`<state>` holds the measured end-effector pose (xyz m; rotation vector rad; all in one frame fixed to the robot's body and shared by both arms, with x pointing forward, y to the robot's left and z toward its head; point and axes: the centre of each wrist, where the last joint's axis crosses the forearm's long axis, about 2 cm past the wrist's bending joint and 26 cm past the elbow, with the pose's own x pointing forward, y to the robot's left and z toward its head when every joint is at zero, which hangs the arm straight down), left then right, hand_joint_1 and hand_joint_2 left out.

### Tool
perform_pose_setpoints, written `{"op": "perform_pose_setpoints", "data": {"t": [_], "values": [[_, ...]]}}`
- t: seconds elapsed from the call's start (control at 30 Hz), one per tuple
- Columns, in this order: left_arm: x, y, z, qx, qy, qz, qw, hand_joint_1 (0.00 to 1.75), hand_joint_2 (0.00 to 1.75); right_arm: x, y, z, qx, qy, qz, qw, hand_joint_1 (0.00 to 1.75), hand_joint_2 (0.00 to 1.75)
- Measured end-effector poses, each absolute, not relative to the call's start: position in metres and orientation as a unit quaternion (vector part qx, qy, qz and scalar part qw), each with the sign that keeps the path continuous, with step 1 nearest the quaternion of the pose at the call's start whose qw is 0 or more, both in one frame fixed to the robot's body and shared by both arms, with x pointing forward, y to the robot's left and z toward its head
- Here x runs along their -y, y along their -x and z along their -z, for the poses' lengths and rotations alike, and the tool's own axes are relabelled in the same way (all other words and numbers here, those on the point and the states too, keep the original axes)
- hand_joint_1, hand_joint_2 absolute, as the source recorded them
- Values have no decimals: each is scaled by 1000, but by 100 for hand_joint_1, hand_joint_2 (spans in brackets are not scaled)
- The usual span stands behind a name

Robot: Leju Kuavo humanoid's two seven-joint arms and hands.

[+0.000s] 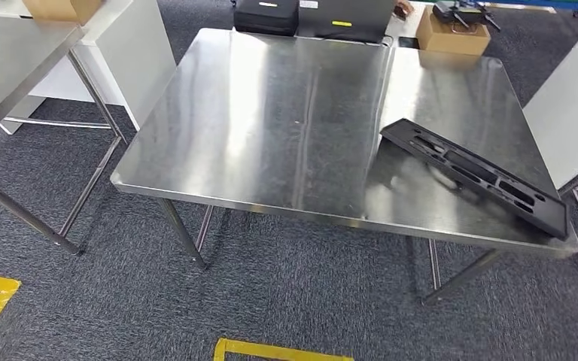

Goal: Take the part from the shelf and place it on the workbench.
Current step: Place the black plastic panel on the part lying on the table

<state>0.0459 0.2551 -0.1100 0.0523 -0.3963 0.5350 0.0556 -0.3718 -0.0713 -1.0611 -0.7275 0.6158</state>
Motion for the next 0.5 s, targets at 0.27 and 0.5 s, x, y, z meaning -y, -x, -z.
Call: {"op": "perform_pose_setpoints", "data": {"t": [0.27, 0.5], "values": [[-265, -46, 111, 199, -28, -258, 945, 0, 0, 322, -37, 106, 109, 299, -164, 934, 0, 0], [-271, -48, 111, 210, -21, -247, 946, 0, 0, 276, -40, 111, -73, 134, -172, 973, 0, 0]]}}
